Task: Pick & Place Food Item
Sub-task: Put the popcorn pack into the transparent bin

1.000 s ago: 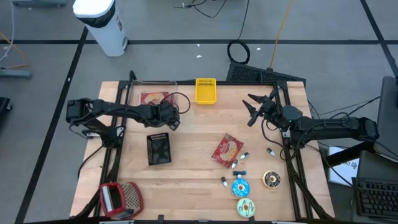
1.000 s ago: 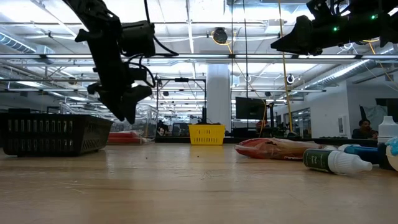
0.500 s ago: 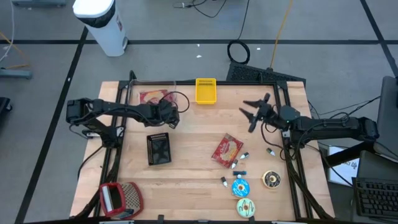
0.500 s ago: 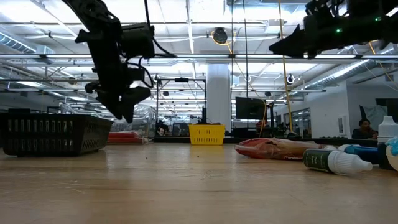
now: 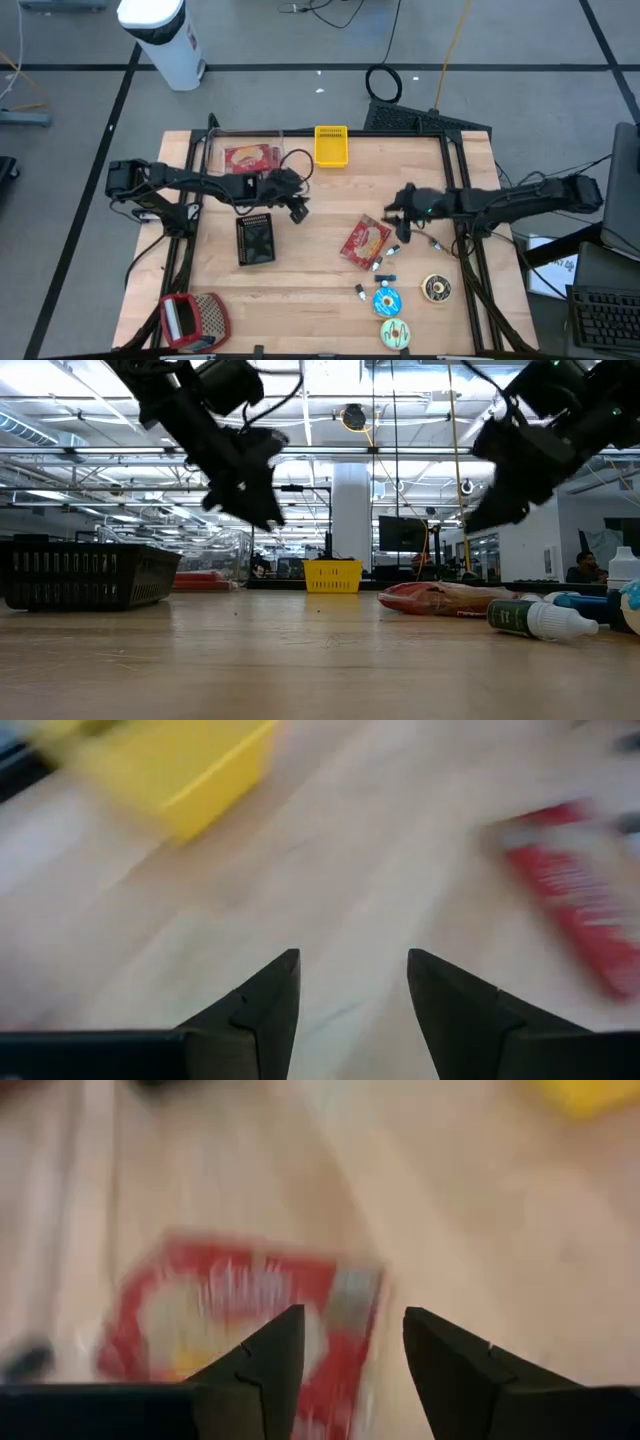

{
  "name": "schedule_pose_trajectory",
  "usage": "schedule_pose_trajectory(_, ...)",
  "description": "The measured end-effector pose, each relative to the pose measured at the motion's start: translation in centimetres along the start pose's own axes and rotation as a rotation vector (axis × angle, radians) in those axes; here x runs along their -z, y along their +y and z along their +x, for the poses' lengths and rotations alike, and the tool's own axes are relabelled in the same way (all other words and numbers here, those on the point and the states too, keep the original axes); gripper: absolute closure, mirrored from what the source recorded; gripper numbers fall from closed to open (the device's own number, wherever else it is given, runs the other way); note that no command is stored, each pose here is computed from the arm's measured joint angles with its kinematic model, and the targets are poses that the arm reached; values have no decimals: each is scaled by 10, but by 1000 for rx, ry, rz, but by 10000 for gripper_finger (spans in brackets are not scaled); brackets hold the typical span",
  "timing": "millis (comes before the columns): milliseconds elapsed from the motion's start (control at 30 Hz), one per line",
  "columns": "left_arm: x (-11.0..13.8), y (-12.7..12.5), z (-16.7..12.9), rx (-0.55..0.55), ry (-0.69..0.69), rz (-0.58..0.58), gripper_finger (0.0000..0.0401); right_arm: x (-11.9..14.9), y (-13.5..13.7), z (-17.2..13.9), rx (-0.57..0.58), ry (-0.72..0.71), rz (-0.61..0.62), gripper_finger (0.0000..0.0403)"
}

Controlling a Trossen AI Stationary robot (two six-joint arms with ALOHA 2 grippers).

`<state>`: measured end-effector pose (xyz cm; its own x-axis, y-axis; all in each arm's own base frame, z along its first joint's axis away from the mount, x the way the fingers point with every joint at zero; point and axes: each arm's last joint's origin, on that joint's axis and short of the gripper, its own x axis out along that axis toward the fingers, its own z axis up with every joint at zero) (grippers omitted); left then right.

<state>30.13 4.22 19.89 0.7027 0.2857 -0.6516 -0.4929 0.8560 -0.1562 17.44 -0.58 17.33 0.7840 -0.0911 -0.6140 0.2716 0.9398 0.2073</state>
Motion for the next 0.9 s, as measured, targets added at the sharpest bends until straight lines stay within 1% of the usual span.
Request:
schedule_pose_trajectory(100,-9,-8,-1,128,-82,72,215,10,8,12,-16,85,-72,243)
schedule_pose_trajectory(167,-15,-9,-2,176,-128,92,215,14,12,18,-24,116,-97,243)
schedule_pose_trajectory(233,-19,-8,-2,198,-160,96,215,16,16,25,-35,126,-109,243)
schedule_pose_trajectory(367,-23,0,-1,199,-163,76,215,20,20,36,-48,134,-136,243)
schedule_pose_trajectory(533,-25,7,1,179,-157,53,215,31,18,51,-18,210,-194,243)
schedule_pose_trajectory(600,-25,7,1,180,-157,53,215,33,18,57,-13,222,-224,243)
schedule_pose_trajectory(667,-24,6,1,182,-157,54,215,36,17,60,18,229,-234,246)
schedule_pose_trajectory(767,-24,7,1,180,-155,54,215,38,15,63,58,233,-239,265)
schedule_pose_trajectory(900,-24,7,1,179,-155,55,215,36,13,64,58,218,-259,320)
